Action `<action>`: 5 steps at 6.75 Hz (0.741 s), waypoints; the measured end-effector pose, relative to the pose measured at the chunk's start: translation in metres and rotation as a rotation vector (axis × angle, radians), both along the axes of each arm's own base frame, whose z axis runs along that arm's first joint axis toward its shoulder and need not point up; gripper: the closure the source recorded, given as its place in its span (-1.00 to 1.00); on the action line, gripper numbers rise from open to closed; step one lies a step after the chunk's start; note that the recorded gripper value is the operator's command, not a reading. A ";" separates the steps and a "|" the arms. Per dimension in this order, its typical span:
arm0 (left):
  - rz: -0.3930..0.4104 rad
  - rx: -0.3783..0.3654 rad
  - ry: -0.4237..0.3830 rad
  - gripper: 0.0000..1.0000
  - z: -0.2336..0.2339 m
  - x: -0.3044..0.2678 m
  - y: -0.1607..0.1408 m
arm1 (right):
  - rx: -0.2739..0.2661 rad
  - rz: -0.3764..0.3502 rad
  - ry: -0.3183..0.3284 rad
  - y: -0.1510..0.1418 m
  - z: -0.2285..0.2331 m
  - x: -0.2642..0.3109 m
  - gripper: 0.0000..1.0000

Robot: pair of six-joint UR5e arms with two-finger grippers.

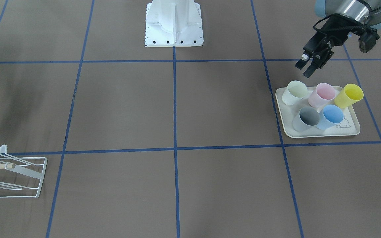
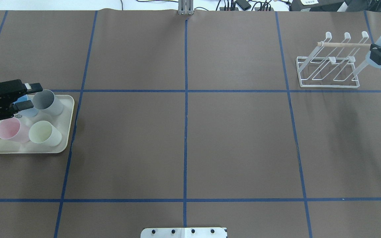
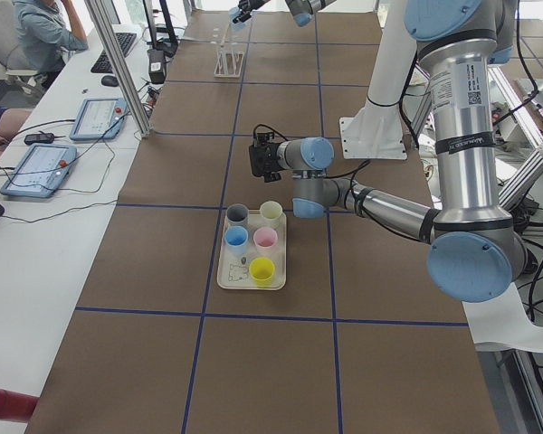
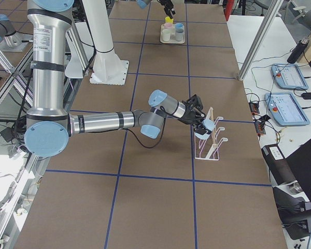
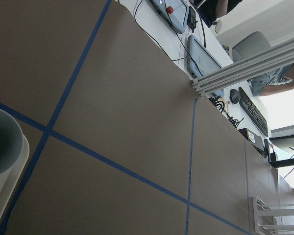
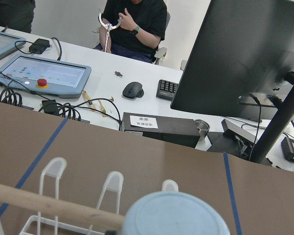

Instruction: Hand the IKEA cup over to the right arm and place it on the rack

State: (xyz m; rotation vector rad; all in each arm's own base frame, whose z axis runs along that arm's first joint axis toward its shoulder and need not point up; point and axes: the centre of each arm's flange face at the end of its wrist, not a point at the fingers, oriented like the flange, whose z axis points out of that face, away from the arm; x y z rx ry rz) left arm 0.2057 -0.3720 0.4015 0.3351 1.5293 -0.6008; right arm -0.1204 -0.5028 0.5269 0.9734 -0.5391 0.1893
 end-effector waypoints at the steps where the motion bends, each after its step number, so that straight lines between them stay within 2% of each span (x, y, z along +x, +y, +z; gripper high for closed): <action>1: 0.000 0.000 0.000 -1.00 0.000 0.000 0.000 | -0.004 0.000 0.002 -0.004 0.003 -0.002 1.00; 5: 0.000 0.001 0.001 -1.00 0.000 0.000 0.000 | -0.022 -0.014 0.010 -0.007 0.017 -0.013 1.00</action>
